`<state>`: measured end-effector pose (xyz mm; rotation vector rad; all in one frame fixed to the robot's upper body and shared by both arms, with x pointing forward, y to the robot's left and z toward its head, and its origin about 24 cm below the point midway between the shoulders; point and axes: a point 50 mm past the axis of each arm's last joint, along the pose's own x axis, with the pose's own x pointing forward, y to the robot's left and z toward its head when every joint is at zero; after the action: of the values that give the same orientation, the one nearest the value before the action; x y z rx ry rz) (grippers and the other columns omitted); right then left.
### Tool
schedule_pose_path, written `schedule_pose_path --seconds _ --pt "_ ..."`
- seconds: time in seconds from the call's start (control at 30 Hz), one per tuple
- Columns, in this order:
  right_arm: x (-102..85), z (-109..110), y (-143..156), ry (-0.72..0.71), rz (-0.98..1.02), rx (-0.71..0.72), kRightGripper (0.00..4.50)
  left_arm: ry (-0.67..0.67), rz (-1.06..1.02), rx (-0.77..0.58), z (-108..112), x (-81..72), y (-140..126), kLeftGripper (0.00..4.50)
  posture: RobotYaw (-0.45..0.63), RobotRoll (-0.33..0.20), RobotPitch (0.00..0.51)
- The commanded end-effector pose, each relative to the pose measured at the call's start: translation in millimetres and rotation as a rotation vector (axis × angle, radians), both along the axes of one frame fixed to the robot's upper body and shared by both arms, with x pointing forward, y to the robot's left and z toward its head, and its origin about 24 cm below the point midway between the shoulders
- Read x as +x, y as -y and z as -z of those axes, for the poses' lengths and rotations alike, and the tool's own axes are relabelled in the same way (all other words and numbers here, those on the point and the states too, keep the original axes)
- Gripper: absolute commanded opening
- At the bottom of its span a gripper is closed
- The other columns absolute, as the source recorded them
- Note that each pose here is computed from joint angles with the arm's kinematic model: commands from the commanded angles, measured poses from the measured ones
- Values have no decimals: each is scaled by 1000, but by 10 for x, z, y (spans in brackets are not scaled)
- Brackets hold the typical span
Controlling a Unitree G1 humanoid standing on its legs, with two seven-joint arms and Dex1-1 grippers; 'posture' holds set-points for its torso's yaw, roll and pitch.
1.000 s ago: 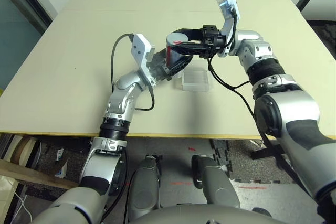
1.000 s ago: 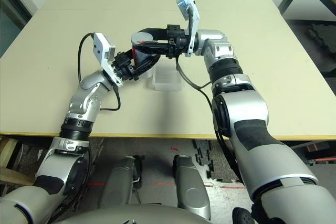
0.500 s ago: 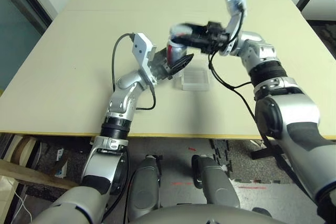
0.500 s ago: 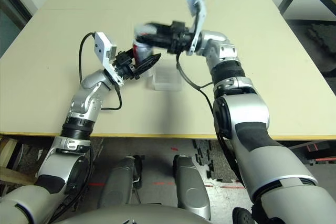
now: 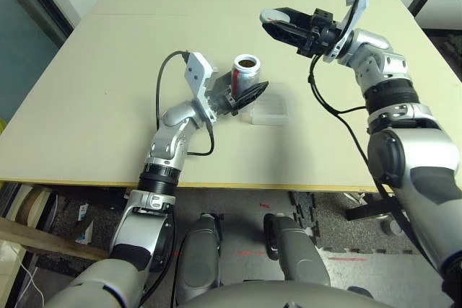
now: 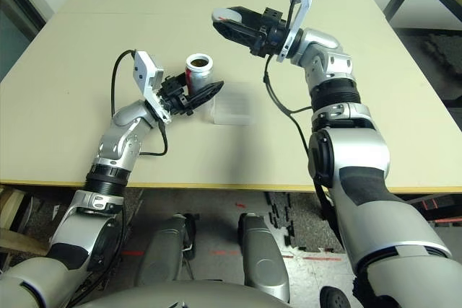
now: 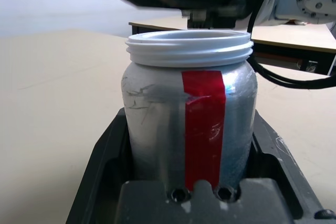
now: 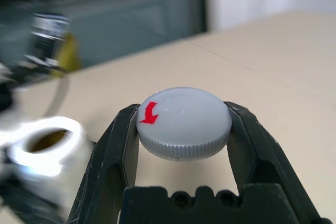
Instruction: Pour the medicine from the bottle into the box.
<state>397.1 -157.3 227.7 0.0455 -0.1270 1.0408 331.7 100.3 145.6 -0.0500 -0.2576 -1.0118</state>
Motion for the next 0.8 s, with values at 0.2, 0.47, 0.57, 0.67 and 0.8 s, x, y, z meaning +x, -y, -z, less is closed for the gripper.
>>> schedule_pose_path --seconds 0.2,0.47,0.57,0.67,0.8 --pt "11 220 448 -70 294 -184 2584 0 -20 2 13 35 -23 2707 -57 0 161" --pt "-93 346 842 -78 449 -412 2584 9 -32 1 -7 69 -52 2707 -54 0 156" --pt "-143 388 1014 -105 508 -470 2584 11 -34 1 -11 73 -61 2707 -55 0 153" --pt "-186 417 1148 -129 550 -519 2584 13 -36 2 -8 74 -65 2707 -57 0 151" --pt "-228 457 1268 -159 582 -596 2584 15 -40 2 -14 88 -70 2707 -62 0 152"
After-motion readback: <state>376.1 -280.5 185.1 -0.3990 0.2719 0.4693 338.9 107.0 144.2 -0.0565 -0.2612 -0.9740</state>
